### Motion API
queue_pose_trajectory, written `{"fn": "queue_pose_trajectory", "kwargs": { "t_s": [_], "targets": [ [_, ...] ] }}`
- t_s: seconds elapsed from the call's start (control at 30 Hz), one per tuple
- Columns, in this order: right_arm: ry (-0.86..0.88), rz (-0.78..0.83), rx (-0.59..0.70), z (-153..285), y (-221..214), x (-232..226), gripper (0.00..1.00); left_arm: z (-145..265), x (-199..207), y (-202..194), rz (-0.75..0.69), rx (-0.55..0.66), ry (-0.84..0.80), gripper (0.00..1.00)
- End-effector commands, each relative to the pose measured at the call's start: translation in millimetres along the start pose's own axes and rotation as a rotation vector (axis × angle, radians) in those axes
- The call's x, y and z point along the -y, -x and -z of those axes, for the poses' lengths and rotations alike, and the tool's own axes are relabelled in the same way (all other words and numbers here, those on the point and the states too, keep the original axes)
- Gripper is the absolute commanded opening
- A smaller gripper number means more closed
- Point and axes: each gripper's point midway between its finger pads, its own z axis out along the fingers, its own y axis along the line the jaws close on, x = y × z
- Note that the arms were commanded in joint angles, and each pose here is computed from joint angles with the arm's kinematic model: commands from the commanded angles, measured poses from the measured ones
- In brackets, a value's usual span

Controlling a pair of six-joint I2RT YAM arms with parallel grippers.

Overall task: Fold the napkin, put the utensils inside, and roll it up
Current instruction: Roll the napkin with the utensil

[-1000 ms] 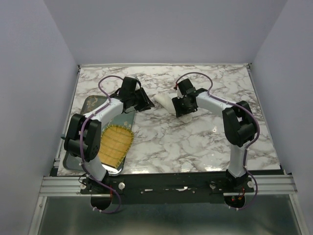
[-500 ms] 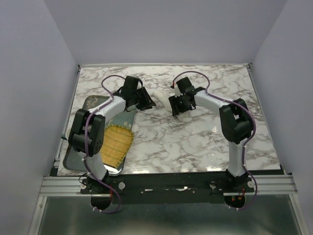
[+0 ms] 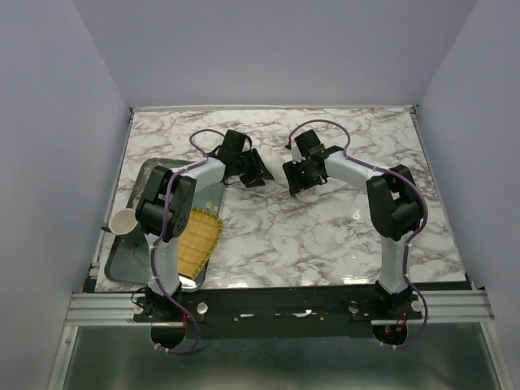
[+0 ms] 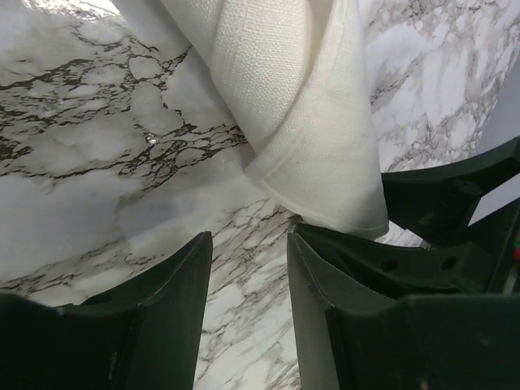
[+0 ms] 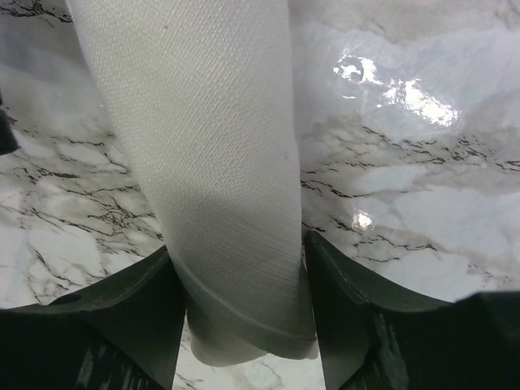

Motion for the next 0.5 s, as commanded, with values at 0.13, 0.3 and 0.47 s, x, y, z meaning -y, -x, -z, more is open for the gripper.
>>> {"fn": "queue_pose_trajectory", "kwargs": {
  "t_s": [0.13, 0.3, 0.47],
  "targets": [
    [0.016, -0.031, -0.014, 5.1, -4.1, -5.1, 0.55, -18.8, 4.0, -4.2, -0.002, 0.001, -0.043, 0.47],
    [0.011, -0.023, -0.012, 6.3, -4.7, -4.1, 0.55, -25.9, -0.5, -6.1, 0.004, 0.005, -0.022, 0.48],
    [0.016, -0.025, -0.006, 8.0, -2.9, -5.3, 0.55, -33.3, -5.6, -2.3, 0.005, 0.023, 0.012, 0.42]
  ]
}}
